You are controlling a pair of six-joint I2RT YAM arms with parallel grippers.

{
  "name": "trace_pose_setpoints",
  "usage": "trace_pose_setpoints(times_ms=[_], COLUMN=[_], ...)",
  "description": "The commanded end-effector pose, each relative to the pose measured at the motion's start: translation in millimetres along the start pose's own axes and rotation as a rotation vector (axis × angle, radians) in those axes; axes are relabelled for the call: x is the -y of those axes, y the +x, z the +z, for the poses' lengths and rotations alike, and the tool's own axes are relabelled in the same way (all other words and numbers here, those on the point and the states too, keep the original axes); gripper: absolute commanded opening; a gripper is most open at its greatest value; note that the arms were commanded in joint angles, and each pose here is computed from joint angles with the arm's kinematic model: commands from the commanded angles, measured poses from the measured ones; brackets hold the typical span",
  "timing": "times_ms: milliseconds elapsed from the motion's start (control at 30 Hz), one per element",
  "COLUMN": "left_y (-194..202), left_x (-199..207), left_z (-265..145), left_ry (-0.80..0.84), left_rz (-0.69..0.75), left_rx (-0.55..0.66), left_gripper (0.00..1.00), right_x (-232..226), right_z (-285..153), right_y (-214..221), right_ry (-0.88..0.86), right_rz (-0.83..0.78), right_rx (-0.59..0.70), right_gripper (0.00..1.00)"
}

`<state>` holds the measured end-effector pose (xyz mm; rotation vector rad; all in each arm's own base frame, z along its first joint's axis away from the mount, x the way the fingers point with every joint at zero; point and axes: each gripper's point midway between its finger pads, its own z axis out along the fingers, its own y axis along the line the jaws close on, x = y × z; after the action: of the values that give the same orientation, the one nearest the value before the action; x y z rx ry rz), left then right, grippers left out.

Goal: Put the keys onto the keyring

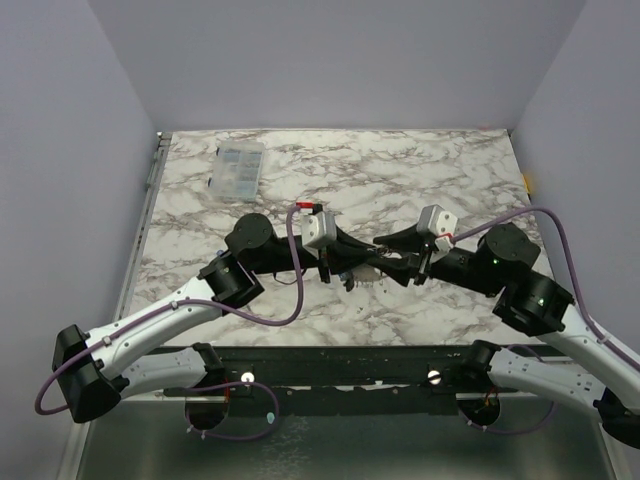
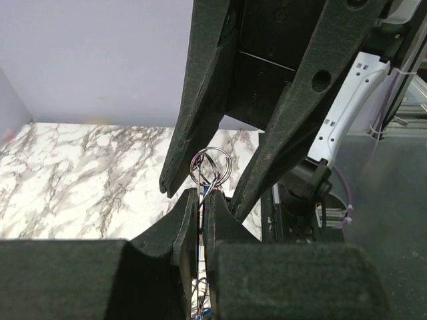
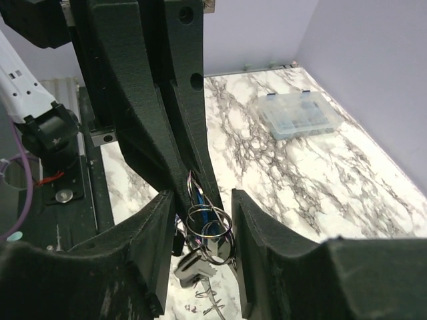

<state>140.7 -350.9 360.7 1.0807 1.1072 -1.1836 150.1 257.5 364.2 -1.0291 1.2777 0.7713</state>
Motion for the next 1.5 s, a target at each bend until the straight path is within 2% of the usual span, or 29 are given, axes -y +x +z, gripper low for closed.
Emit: trace_pose_setpoints(times_ms=[0, 167, 300, 500, 767, 933, 1033, 1100, 1200, 1267, 1333, 1467], left_y=[-20.7, -19.3, -19.5, -18.5, -23.0, -28.7, -29.0, -29.3, -32.1, -33.9, -33.5, -38.7], left_x=[6.5, 6.3, 6.7, 11.2, 20.2, 25.0, 26.1, 25.8, 19.0, 11.2, 1.8, -14.7], left_z=[-4.7, -5.2, -5.7, -6.1, -6.1, -7.4, -8.6, -9.1, -10.0, -10.0, -10.6, -9.5], left_ry=[0.024, 0.022, 0.023, 0.054, 0.122, 0.152, 0.157, 0.156, 0.113, 0.066, 0.006, -0.107], left_rz=[0.051, 0.052, 0.055, 0.073, 0.108, 0.129, 0.138, 0.147, 0.165, 0.167, 0.157, 0.086], left_rx=[0.064, 0.061, 0.06, 0.03, -0.011, -0.014, -0.019, -0.022, -0.017, -0.013, -0.007, 0.053], left_gripper=[0.0, 0.0, 0.0, 0.0, 0.0, 0.0, 0.0, 0.0, 0.0, 0.0, 0.0, 0.0], right_x=[-1.5, -2.3, -4.0, -23.4, -60.8, -73.2, -79.9, -84.8, -83.4, -75.2, -62.9, -21.5], right_z=[-0.8, 0.0, 1.6, -2.7, -7.8, -12.5, -15.0, -16.0, -14.4, -13.4, -14.3, -26.7], right_y=[-5.1, -5.1, -2.2, -9.3, -9.0, -22.9, -33.4, -38.1, -44.3, -53.7, -68.5, -93.3], right_ry=[-0.012, -0.018, -0.03, -0.149, -0.397, -0.486, -0.542, -0.585, -0.583, -0.525, -0.437, -0.145], right_rz=[0.001, 0.009, 0.018, 0.013, 0.048, 0.054, 0.058, 0.069, 0.075, 0.066, 0.044, -0.004], right_rx=[-0.007, -0.013, -0.033, -0.041, -0.124, -0.101, -0.092, -0.096, -0.095, -0.067, -0.006, 0.159], right_gripper=[0.38, 0.15, 0.06, 0.05, 0.05, 0.07, 0.11, 0.18, 0.54, 0.68, 0.74, 0.77])
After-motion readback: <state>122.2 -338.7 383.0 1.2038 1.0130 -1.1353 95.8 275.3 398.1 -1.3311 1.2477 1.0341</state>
